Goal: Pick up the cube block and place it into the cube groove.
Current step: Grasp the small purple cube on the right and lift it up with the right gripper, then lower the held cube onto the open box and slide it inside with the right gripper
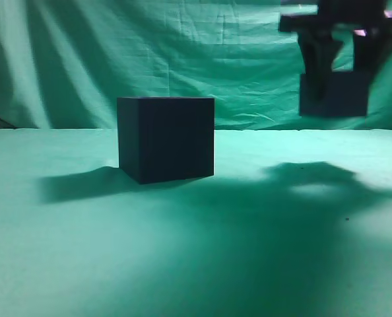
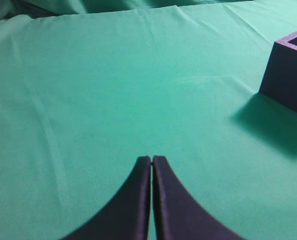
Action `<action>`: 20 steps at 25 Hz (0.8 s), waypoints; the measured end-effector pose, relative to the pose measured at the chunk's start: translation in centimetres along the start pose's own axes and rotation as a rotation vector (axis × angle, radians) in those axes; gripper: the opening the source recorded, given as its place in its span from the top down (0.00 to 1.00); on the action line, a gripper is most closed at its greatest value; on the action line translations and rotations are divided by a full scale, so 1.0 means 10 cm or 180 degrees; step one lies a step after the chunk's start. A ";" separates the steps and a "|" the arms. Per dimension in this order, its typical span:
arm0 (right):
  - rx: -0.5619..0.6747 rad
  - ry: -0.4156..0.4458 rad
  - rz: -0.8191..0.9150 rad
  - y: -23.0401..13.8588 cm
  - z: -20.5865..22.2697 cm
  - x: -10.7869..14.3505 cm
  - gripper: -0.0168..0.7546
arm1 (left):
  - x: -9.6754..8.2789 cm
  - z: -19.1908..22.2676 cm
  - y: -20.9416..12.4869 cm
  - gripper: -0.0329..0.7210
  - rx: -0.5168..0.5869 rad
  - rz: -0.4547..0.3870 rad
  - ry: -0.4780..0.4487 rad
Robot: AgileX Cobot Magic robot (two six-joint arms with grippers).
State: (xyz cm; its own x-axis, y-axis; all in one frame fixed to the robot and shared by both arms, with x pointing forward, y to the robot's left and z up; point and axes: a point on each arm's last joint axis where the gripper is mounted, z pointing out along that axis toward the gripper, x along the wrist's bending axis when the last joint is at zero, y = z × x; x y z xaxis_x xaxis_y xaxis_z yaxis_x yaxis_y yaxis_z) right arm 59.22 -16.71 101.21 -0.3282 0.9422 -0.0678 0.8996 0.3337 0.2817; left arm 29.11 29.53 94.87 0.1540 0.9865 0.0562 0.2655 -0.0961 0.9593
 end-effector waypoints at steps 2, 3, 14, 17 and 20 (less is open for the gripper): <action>-0.0009 0.0024 -0.0087 0.10 -0.20 0.12 0.42 | 0.00 0.00 0.00 0.96 0.0000 0.0000 0.0000; -0.0050 0.0047 -0.0157 0.15 -0.32 0.23 0.42 | 0.00 0.00 0.00 0.96 0.0000 0.0000 0.0000; -0.0250 0.0406 -0.0878 0.11 -0.84 1.39 0.42 | 0.00 0.00 0.00 0.96 0.0000 0.0000 0.0000; -0.0139 0.0423 -0.0841 0.10 -0.68 1.53 0.42 | 0.00 0.00 0.00 0.96 0.0000 0.0000 0.0000; -0.0120 0.0484 -0.0794 0.11 -0.57 1.63 0.42 | 0.00 0.00 0.00 0.96 0.0000 0.0000 0.0000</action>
State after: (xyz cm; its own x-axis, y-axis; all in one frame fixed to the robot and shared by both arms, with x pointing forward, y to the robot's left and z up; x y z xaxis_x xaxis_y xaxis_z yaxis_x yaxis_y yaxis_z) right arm 53.20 -1.22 105.84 -0.5798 0.8148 0.0040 0.7753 0.5502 0.3101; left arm 29.11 29.53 94.87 0.1540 0.9865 0.0562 0.2655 -0.0961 0.9593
